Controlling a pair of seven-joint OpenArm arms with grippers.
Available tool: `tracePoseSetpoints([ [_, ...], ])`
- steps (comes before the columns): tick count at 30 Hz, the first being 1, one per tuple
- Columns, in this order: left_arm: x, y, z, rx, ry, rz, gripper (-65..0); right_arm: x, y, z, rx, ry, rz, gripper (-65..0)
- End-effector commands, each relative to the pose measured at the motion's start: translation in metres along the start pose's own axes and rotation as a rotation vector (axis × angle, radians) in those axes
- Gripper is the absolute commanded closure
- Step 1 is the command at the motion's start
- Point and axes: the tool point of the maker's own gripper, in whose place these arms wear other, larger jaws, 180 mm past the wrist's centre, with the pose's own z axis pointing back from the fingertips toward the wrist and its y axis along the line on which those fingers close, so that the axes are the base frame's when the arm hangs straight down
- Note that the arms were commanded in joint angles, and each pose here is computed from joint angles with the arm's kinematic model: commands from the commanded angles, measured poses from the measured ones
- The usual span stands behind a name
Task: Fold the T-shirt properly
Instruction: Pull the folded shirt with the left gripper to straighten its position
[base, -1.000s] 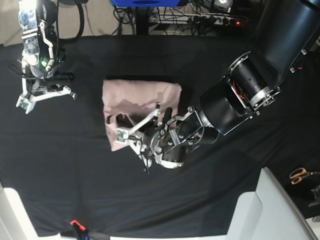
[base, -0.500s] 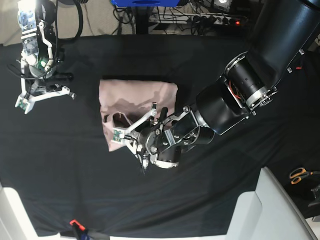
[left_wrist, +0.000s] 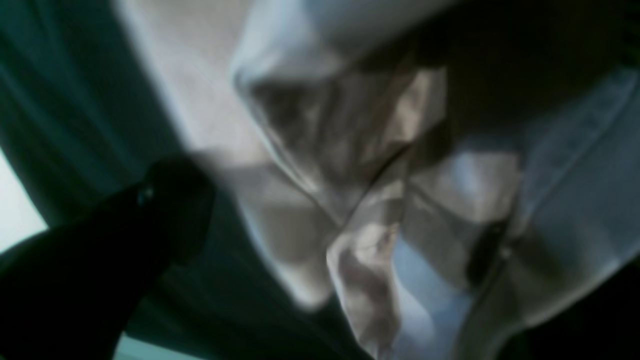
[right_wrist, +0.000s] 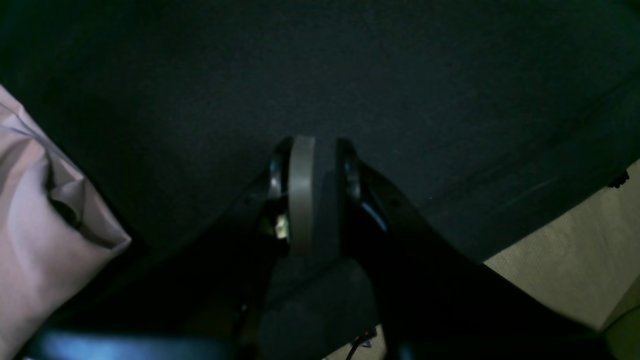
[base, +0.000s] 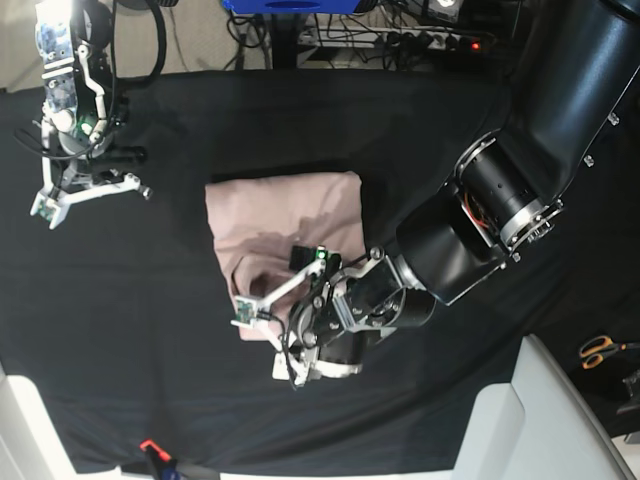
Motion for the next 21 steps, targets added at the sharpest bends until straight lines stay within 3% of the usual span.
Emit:
tracePoseSetpoints([
  [1, 0.011, 0.035, 0.018, 0.07, -0.025, -0.011, -65.0, 0.011, 0.002, 0.003, 0.006, -0.041, 0.004, -6.8],
  [8, 0.007, 0.084, 0.047, 0.164, 0.012, -0.034, -65.0, 0.007, 0.001, 0.003, 0.005, -0.033, 0.01, -6.8],
  [14, 0.001, 0.078, 0.055, 0.19, 0.084, -0.069, -65.0, 0.004, 0.0, 0.004, 0.003, -0.028, 0.012, -6.8],
  [17, 0.012, 0.068, 0.063, 0.217, 0.051, -0.092, -65.0, 0.004, 0.0, 0.004, 0.003, -0.028, 0.012, -6.8],
  [20, 0.026, 0.076, 0.094, 0.29, -0.037, 0.012, -65.0, 0.004, 0.0, 0.004, 0.004, -0.026, 0.009, -6.8],
  [21, 0.027, 0.077, 0.106, 0.315, -0.056, 0.044, -60.1, 0.003, 0.001, 0.004, 0.005, -0.024, 0.008, -6.8],
])
